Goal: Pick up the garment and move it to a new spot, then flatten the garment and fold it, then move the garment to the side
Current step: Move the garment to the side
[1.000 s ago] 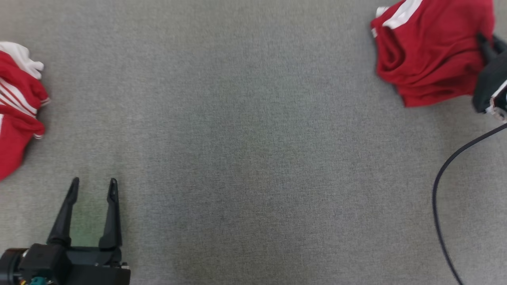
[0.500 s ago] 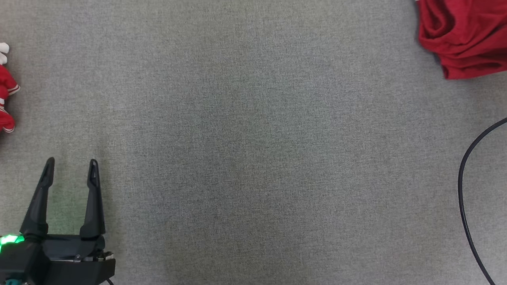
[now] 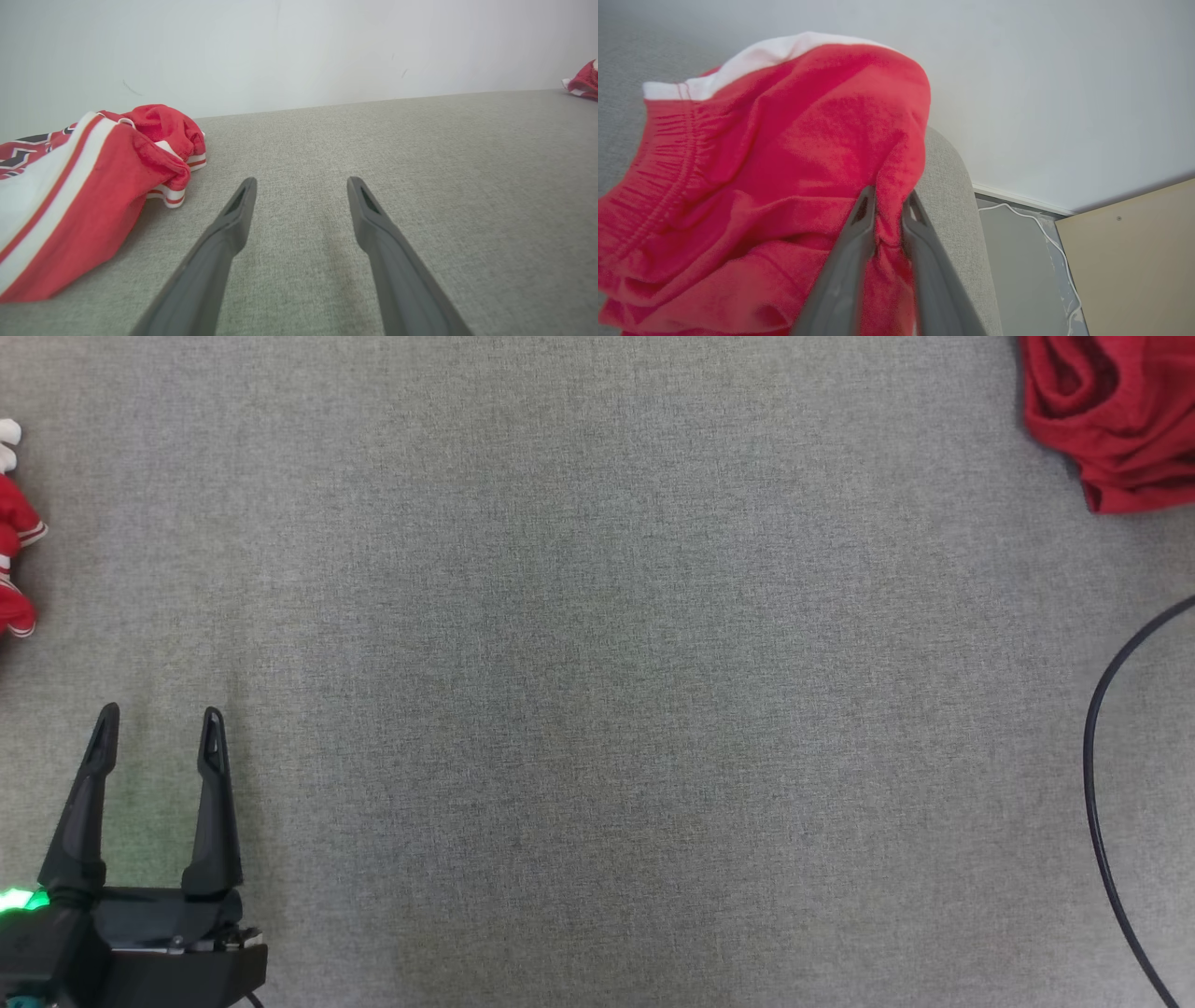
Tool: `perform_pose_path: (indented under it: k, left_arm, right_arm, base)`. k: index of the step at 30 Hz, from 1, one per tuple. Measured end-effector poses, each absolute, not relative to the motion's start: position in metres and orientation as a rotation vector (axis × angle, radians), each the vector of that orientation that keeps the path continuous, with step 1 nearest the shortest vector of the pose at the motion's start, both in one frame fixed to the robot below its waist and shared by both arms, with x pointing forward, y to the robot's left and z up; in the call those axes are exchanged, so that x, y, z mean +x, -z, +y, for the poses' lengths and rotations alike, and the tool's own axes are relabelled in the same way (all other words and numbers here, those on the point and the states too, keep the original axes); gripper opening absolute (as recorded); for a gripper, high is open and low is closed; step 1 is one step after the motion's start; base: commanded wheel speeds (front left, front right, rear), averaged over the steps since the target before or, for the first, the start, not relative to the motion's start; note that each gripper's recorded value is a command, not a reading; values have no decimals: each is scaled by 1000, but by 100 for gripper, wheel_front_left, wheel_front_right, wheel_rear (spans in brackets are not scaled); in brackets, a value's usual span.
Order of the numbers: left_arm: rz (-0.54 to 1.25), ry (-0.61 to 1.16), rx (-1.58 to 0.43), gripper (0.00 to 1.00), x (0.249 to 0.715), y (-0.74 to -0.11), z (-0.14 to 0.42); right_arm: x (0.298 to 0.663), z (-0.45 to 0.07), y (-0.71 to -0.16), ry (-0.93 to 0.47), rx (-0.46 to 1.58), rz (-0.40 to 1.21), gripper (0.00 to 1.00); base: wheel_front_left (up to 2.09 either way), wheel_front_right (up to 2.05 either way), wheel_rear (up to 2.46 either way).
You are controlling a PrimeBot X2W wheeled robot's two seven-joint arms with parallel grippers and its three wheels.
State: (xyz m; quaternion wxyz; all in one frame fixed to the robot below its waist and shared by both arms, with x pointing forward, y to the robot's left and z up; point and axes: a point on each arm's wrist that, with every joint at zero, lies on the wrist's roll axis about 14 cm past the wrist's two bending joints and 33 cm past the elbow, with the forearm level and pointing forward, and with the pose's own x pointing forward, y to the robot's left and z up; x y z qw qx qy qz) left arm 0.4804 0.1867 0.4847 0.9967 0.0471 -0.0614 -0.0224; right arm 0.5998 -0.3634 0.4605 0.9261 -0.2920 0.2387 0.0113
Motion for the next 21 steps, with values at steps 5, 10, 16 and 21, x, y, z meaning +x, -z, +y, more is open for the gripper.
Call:
perform_pose_path:
  k: [5,10,16,21]
  left_arm:
    - [-122,41,92,100,480,-485,187]
    - [-120,31,77,100,476,-487,188]
    - [-125,4,45,100,464,-494,189]
    - [-129,1,21,100,453,-501,185]
  right_arm:
    - [598,-369,-461,-1,-610,504,100]
    - [603,-360,-479,5,-562,432,100]
    - [610,-307,-515,-64,-367,229,100]
    - [600,-280,-534,-82,-205,145,100]
  base:
    - [0,0,0]
    - [0,0,0]
    - [0,0,0]
    - [0,0,0]
